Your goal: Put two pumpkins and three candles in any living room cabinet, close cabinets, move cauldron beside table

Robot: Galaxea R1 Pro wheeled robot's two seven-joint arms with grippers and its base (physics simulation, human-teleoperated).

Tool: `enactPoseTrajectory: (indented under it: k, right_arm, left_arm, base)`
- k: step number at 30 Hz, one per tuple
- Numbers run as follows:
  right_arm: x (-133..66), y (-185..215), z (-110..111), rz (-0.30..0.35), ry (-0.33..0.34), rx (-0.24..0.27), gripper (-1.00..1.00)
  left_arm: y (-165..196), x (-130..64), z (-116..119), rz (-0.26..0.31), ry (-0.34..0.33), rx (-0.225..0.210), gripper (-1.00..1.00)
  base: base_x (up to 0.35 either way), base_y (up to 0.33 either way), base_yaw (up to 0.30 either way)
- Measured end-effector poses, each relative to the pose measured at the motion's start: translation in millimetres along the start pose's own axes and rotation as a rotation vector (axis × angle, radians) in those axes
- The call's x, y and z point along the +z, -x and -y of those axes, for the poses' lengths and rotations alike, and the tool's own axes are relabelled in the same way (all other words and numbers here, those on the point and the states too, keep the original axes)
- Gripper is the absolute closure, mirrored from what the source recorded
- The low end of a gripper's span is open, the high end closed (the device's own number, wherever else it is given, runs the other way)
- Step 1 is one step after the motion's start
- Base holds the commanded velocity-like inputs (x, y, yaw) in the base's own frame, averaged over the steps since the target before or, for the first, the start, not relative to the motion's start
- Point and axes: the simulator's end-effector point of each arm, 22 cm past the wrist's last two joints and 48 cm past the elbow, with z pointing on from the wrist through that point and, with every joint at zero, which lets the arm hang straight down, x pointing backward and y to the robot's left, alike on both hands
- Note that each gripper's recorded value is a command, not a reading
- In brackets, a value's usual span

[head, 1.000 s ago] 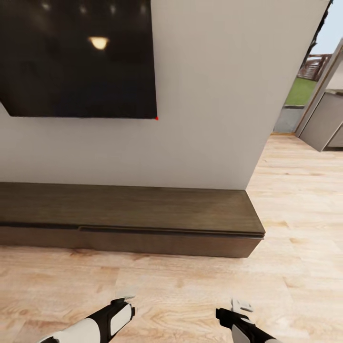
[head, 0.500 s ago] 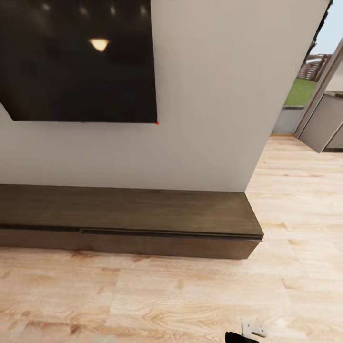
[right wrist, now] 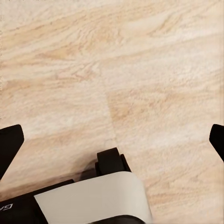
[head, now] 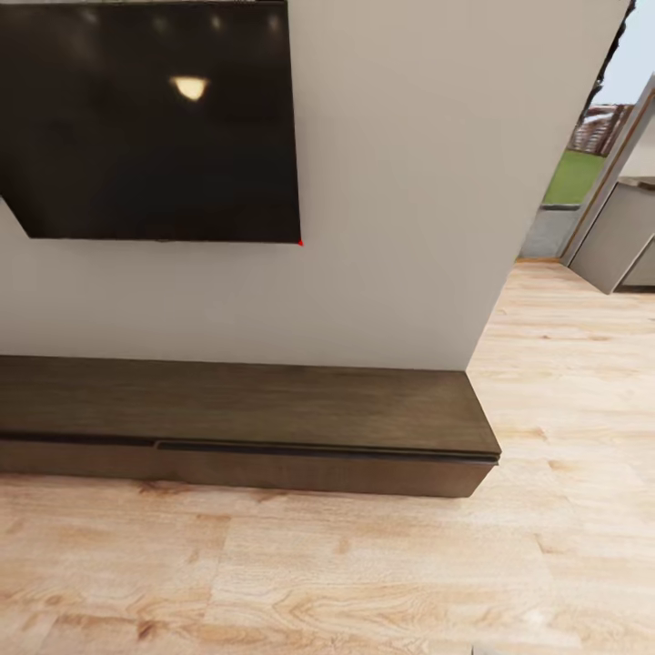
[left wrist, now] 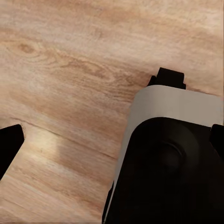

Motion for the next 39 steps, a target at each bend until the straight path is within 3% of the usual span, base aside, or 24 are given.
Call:
enactPoseTrajectory:
  k: [11, 21, 29, 39]
  right_arm:
    - [-16.8, 5, 2, -0.001, 0.0, 0.002, -1.0]
    - [-31.6, 9, 3, -0.001, 0.0, 0.001, -1.0]
    - [-43.0, 12, 5, -0.001, 0.0, 0.001, -1.0]
    - [-56.7, 15, 7, -0.002, 0.0, 0.001, -1.0]
  left_arm:
    - [-30, -11.8, -30, -0.034, 0.023, 0.022, -1.0]
    - [-36, -24.9, -33, -0.042, -0.02, 0.028, -1.0]
    - [-55, -37.2, -39, -0.051, -0.022, 0.098, -1.0]
    - [-67, -51.5, -46, -0.064, -0.022, 0.111, -1.0]
  base:
    - [0.0, 0.0, 0.0]
    - [0.0, 0.0, 0.0]
    - [0.0, 0.0, 0.0]
    - [0.0, 0.0, 0.0]
